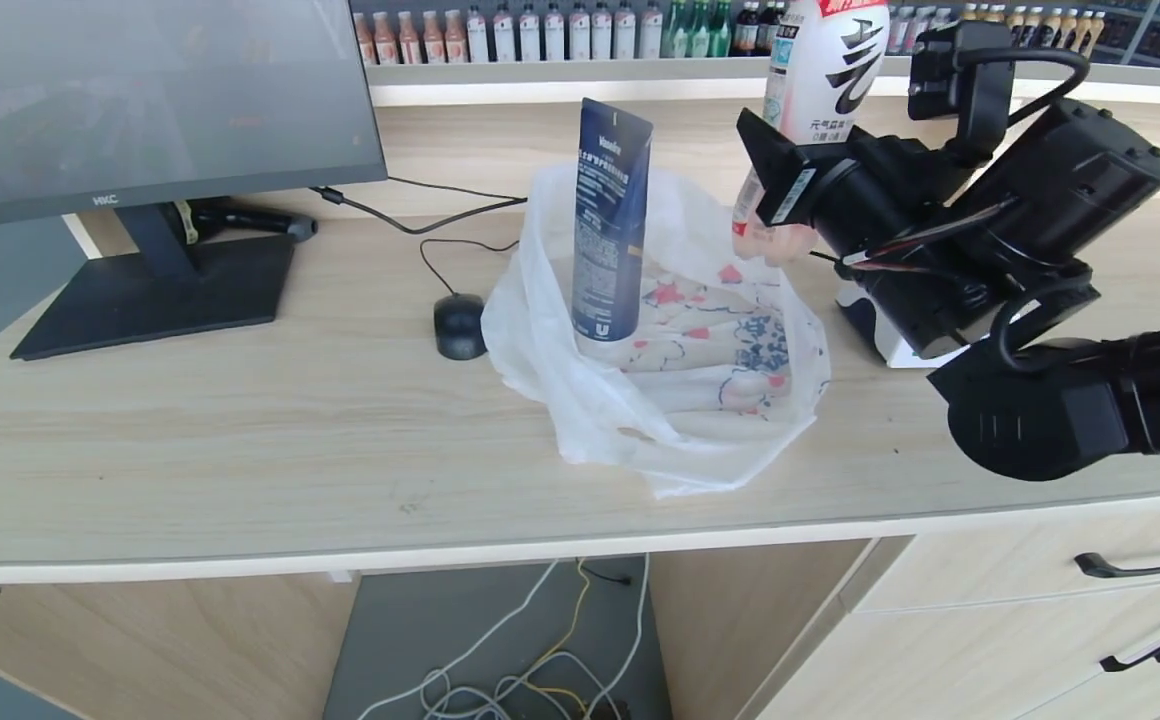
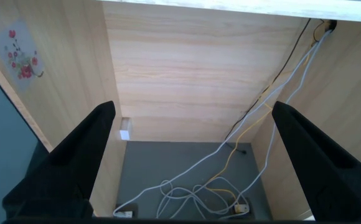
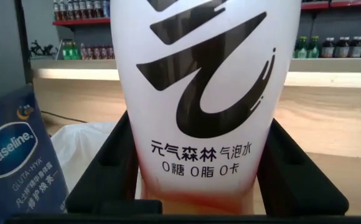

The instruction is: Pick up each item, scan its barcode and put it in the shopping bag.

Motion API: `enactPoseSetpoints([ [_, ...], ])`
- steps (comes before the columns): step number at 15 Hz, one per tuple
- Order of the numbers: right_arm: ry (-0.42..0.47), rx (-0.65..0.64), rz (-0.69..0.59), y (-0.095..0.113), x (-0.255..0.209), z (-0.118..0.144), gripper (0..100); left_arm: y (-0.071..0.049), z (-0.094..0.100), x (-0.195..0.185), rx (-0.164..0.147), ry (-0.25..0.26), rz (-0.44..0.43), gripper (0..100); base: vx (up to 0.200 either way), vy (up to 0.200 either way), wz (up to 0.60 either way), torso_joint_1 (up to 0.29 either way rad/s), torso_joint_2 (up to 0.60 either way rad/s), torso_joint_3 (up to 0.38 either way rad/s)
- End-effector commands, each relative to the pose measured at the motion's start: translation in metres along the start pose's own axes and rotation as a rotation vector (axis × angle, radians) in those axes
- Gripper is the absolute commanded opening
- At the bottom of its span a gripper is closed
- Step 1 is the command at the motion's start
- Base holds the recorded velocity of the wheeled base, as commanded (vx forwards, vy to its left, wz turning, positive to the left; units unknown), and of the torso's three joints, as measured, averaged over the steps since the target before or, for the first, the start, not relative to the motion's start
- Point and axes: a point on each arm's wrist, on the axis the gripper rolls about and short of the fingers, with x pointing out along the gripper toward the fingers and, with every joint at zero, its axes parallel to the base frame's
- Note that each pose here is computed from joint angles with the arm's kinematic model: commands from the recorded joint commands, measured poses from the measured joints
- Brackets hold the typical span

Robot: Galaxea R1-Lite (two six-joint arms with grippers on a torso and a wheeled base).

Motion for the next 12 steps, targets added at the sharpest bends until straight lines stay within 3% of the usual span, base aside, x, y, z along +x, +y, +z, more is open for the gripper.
enactPoseSetpoints([
  [1, 0.055, 0.002, 0.005, 0.002, -0.001, -0.026, 0, 0.000, 0.000, 0.000, 0.000, 0.000, 0.000, 100, 0.000, 0.000, 0.00, 0.000, 0.00, 0.000],
  [12, 0.049, -0.014, -0.005, 0.001, -0.003, -0.042, 0, 0.000, 0.000, 0.000, 0.000, 0.000, 0.000, 100, 0.000, 0.000, 0.00, 0.000, 0.00, 0.000],
])
